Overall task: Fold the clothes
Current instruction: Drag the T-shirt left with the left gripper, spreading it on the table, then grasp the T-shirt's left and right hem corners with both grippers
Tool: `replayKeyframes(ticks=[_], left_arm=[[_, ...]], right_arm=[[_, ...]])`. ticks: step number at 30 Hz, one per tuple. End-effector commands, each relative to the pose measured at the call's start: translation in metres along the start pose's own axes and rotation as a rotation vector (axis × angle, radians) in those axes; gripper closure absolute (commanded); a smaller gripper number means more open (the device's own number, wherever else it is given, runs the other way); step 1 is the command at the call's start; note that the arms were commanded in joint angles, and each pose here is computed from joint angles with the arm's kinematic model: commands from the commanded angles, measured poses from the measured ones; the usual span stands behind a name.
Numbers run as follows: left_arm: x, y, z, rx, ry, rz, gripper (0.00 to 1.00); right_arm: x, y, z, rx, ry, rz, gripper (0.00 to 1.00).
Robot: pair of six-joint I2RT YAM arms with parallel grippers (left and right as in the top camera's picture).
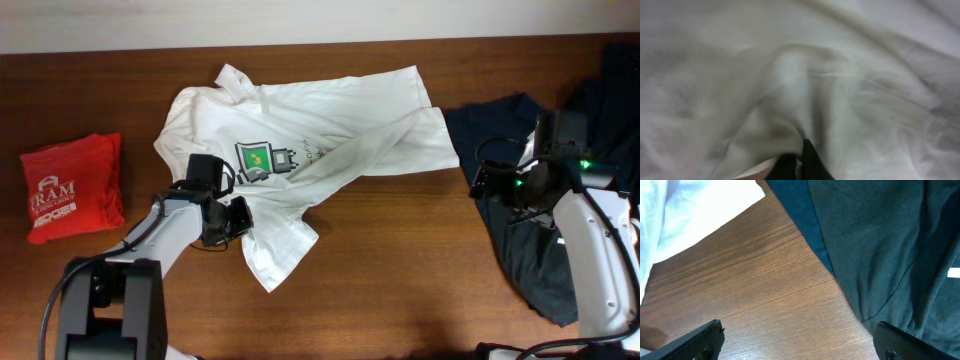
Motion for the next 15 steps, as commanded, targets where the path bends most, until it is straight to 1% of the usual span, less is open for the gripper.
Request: replayKeyframes(ticks=[1,4,6,8,9,11,13,15], left_arm=[[-0.014,0.012,0.007,0.019,-0.006,0.059,1.00],[-0.015,0.004,0.007,0.024,0.036,0.070,1.00],[-0.014,-0.026,0.017,0.036,0.065,0.089,1.00],[-0.007,-0.065,0.034,0.042,0.025,0.070,1.00],[-0.002,-0.091,0.046,0.042,-0.014,0.038,1.00],[0.006,-0.124,0.064,0.027,-0.086,-0.037,1.00],[0.011,-0.146,0.078,-0.031,-0.166,-0.118,1.00],[0.012,-0.150,0.084,-0.059,-0.202,-0.136,1.00]], right_arm=[[0.003,-0.001,-0.003,-0.016,0.009,-0.009,0.01],[0.003,-0.001,-0.003,-0.015,0.009,-0.008,0.01],[0.003,0.000,-0.001,-0.006,0.007,-0.005,0.01],[0.003,0.001,0.010,0.074,-0.045,0.007,0.01],[0.004,0.002,0.017,0.125,-0.069,0.011,0.01],[0.008,0.008,0.028,0.199,-0.074,0.015,0.01],[0.012,0.018,0.045,0.290,-0.090,0.035,0.01],[0.012,0.033,0.064,0.333,-0.133,0.059,0.01]])
Point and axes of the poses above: each gripper's point midway between its finger pads, its own y axis out along the fingers, its own z axis along the line the jaws close on, x = y × z, the point moved 4 cm from there along -y, back along the fingers, and after that the axes turned 2 degrees about y, right-handed, at the moved point
